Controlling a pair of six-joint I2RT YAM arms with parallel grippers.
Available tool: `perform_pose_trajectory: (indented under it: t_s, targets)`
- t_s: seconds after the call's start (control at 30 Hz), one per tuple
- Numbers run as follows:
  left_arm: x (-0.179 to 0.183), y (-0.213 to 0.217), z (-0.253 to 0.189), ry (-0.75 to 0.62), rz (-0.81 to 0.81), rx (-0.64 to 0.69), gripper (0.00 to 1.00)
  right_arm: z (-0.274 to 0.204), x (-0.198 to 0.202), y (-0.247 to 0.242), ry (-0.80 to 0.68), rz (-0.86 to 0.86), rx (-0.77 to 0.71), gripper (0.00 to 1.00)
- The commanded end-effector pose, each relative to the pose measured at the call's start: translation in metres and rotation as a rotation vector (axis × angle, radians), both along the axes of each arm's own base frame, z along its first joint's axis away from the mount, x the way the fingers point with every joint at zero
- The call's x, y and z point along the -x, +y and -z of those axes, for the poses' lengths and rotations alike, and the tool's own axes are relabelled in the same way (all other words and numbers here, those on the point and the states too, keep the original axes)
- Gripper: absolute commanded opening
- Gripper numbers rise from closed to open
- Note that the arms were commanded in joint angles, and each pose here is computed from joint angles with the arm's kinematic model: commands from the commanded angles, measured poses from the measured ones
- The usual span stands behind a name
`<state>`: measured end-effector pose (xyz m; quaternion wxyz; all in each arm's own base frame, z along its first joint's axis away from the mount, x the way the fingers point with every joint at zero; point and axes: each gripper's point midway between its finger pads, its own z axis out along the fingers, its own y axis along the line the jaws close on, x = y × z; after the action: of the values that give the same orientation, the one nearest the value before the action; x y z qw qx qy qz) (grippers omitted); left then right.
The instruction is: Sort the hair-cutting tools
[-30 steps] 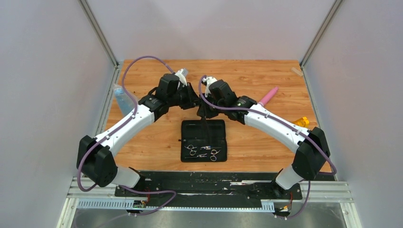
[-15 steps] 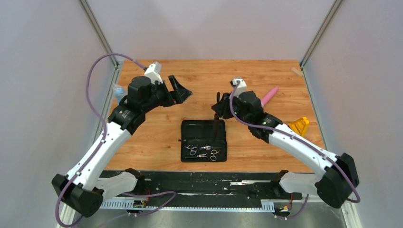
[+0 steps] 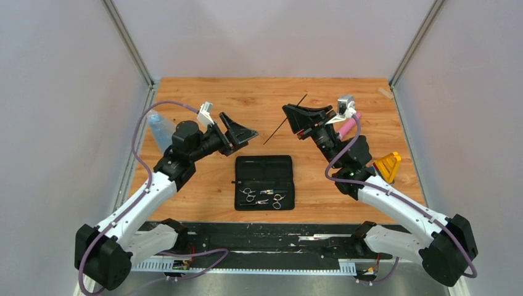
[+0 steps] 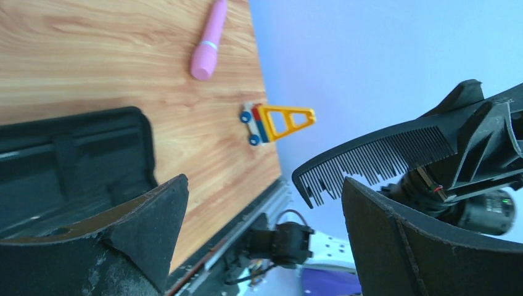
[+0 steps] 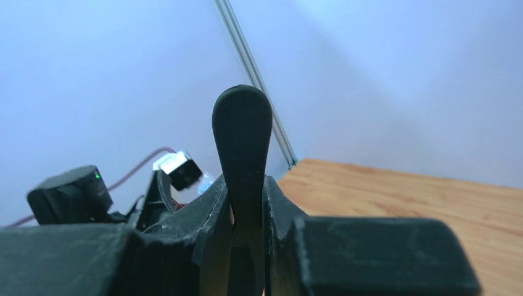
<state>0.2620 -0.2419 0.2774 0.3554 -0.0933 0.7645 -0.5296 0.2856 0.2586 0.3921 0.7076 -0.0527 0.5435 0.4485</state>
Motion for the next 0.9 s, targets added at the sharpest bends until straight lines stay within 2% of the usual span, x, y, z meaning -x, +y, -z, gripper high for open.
perform_pose_trajectory:
  t_s: [0.0, 0.17, 0.37, 0.73, 0.87]
  targets:
    - [0.007, -0.019, -0.046, -0.015, 0.089, 0.269, 1.0, -0.039, 0.011, -0.005, -0.145, -0.02, -0.116, 0.0]
    - [0.009, -0.021, -0.05, 0.03, 0.099, 0.355, 0.99, -0.035, 0.017, 0.007, -0.184, -0.082, -0.073, 0.0]
    - [0.01, -0.026, -0.046, 0.095, 0.116, 0.396, 1.0, -0.028, 0.029, 0.014, -0.251, -0.145, -0.083, 0.0]
    - [0.016, -0.045, -0.043, 0.19, 0.188, 0.493, 1.0, -0.041, 0.032, 0.011, -0.319, -0.13, -0.103, 0.0]
    - [0.017, -0.045, -0.05, 0.194, 0.202, 0.542, 0.96, -0.039, 0.035, 0.013, -0.34, -0.149, -0.103, 0.0]
